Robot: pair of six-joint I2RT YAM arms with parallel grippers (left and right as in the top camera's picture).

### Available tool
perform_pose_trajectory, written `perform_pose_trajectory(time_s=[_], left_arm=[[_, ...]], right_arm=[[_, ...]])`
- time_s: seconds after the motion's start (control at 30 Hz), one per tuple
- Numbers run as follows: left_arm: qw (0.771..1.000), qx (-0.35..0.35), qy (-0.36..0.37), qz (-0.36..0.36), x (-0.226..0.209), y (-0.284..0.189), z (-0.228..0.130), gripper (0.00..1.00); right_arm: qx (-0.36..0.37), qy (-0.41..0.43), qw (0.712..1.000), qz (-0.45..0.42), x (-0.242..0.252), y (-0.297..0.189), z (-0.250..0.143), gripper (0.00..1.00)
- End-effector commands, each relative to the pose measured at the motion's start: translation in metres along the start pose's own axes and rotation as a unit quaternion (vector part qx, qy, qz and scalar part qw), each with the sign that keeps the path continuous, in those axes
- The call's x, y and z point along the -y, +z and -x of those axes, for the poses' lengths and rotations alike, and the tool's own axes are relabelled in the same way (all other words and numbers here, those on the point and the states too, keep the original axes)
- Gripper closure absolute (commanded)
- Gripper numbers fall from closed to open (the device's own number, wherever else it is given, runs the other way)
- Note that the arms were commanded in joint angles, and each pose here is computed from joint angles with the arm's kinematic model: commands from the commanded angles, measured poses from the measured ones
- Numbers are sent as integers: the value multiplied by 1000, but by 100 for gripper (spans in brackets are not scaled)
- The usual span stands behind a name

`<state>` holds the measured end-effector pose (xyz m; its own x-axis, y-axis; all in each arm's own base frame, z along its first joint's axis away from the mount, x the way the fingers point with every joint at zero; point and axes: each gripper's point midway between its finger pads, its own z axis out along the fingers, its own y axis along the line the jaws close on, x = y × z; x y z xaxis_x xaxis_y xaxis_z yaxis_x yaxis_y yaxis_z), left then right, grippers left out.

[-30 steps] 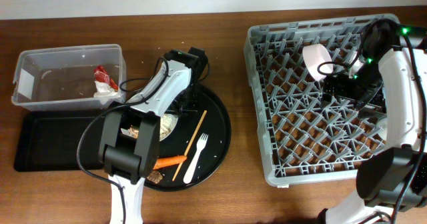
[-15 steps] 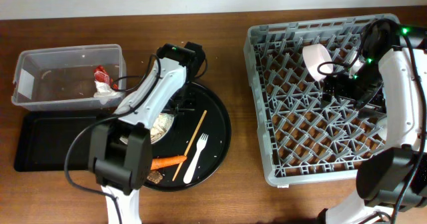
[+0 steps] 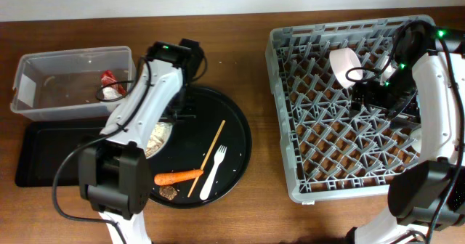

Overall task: Sort waste into correct bins and load items into the dishwasher rack
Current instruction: 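Tip the bowl over the black tray to dump rice and shells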

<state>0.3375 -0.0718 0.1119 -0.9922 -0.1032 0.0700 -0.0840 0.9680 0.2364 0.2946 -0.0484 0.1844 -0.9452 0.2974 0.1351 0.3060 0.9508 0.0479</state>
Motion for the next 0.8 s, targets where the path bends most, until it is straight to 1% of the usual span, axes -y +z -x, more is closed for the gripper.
perform_pose_trajectory(time_s=[0.0,0.1,0.4,0.57,0.77], left_arm=[[1000,18,-8,6,-28,-11,8,100],[1000,9,-14,0,-41,-8,10,100],[996,-19,-11,-92,-65,0,12,100],[985,-6,-10,-174,-76,-4,18,100],[965,22,-43,-257,-109,-16,19,100]], right_arm=[[-7,3,1000,1,-1,2,-2,1],[-6,3,1000,-6,2,2,-2,1],[-6,3,1000,-6,2,2,-2,1],[-6,3,1000,-6,2,2,-2,1],[-6,3,1000,-6,2,2,-2,1]])
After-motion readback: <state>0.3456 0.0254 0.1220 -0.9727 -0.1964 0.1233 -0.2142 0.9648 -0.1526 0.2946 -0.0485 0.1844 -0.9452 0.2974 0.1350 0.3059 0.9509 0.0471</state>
